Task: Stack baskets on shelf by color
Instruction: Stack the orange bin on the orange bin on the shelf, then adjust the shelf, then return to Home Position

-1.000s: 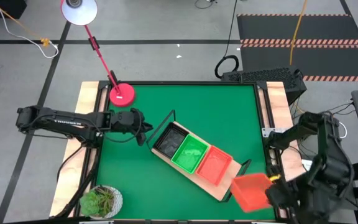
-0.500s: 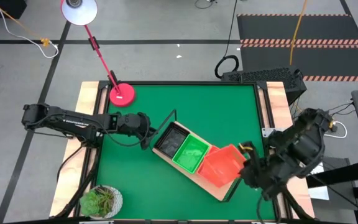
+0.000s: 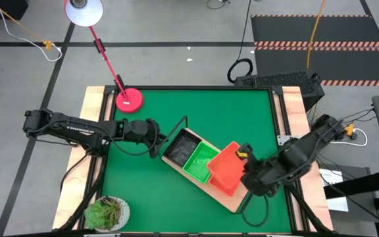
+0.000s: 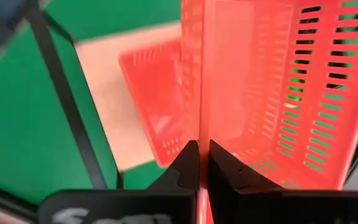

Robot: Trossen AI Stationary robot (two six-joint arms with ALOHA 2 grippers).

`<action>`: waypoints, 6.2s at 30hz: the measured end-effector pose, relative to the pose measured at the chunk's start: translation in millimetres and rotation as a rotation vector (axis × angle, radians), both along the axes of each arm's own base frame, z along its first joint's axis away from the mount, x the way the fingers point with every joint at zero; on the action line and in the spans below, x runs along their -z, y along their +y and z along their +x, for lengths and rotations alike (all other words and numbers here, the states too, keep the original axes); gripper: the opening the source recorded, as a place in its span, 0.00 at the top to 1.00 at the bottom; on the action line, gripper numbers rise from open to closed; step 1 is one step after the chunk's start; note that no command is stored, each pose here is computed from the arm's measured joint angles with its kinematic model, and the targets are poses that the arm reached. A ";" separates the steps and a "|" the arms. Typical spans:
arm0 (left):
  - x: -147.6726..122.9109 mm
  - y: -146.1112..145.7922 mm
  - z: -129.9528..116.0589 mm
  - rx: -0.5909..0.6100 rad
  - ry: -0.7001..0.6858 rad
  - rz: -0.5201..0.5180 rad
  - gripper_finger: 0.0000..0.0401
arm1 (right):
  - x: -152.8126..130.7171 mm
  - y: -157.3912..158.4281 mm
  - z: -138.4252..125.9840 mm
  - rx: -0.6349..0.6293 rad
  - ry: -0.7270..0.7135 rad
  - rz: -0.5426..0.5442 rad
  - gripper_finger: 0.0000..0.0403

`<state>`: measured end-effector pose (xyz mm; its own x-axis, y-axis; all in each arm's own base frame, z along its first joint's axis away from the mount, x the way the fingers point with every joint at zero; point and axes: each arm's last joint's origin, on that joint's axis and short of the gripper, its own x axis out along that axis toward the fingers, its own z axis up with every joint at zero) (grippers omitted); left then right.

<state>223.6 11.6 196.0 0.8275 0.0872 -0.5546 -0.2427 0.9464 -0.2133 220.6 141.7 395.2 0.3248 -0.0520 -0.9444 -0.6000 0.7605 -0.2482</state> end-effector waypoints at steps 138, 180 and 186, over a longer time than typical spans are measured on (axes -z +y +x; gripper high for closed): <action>-6.4 0.0 4.2 0.039 -0.070 0.053 0.86 | 69.3 -10.6 -9.5 0.142 -0.222 0.331 0.71; -6.4 23.4 -9.2 0.036 0.020 0.178 0.86 | 46.3 11.6 -20.8 0.196 -0.692 0.129 0.77; -35.0 20.3 -32.0 0.002 -0.094 0.218 0.86 | 49.7 9.7 -23.4 0.218 -0.672 0.097 0.87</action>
